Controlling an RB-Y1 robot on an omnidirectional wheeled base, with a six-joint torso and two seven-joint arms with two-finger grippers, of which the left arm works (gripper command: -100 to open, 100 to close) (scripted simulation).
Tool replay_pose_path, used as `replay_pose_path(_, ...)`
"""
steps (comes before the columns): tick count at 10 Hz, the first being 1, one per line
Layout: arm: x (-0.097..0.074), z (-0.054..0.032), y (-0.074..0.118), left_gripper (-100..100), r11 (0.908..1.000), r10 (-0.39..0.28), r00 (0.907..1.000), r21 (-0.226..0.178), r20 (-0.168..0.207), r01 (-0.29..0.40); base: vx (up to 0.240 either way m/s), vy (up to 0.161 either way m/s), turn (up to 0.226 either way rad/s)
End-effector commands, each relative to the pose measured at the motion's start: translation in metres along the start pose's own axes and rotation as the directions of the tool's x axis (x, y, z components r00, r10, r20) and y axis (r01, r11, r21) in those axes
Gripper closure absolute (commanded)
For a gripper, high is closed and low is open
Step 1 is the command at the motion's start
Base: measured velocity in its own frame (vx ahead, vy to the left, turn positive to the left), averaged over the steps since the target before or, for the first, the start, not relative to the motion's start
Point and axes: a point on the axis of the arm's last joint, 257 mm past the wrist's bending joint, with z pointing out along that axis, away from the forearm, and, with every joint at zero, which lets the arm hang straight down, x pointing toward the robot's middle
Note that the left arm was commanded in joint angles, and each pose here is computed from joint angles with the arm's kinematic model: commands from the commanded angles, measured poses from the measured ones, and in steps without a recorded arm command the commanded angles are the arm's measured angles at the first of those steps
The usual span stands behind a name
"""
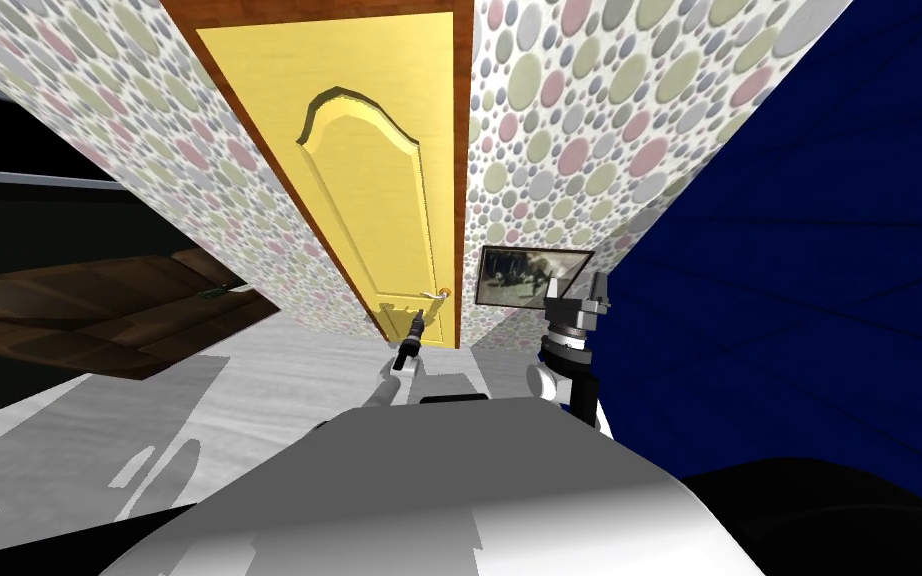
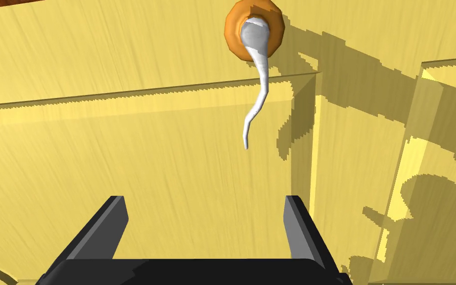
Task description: Push the door open
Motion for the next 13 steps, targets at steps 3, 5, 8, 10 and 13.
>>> replay_pose_path(3,0.015,0.0011,0.014,-100,0.9994,-0.002,0.9998,-0.034,-0.021,0.002,0.102,-0.025,-0.002)
replay_pose_path(5,0.02,0.0013,0.018,-100,0.999,-0.004,0.9996,-0.045,-0.028,0.003,0.071,-0.01,-0.002)
replay_pose_path(8,0.034,0.0012,0.028,-100,0.9974,-0.009,0.9989,-0.072,-0.047,0.006,0.094,-0.013,-0.004)
replay_pose_path(10,0.014,0.0007,0.029,-100,0.9975,0.009,0.9997,-0.07,-0.024,-0.011,0.08,-0.017,-0.065)
replay_pose_path(13,-0.003,-0.0002,0.032,-100,0.9971,0.019,0.9998,-0.073,0.003,-0.019,0.17,-0.025,-0.088)
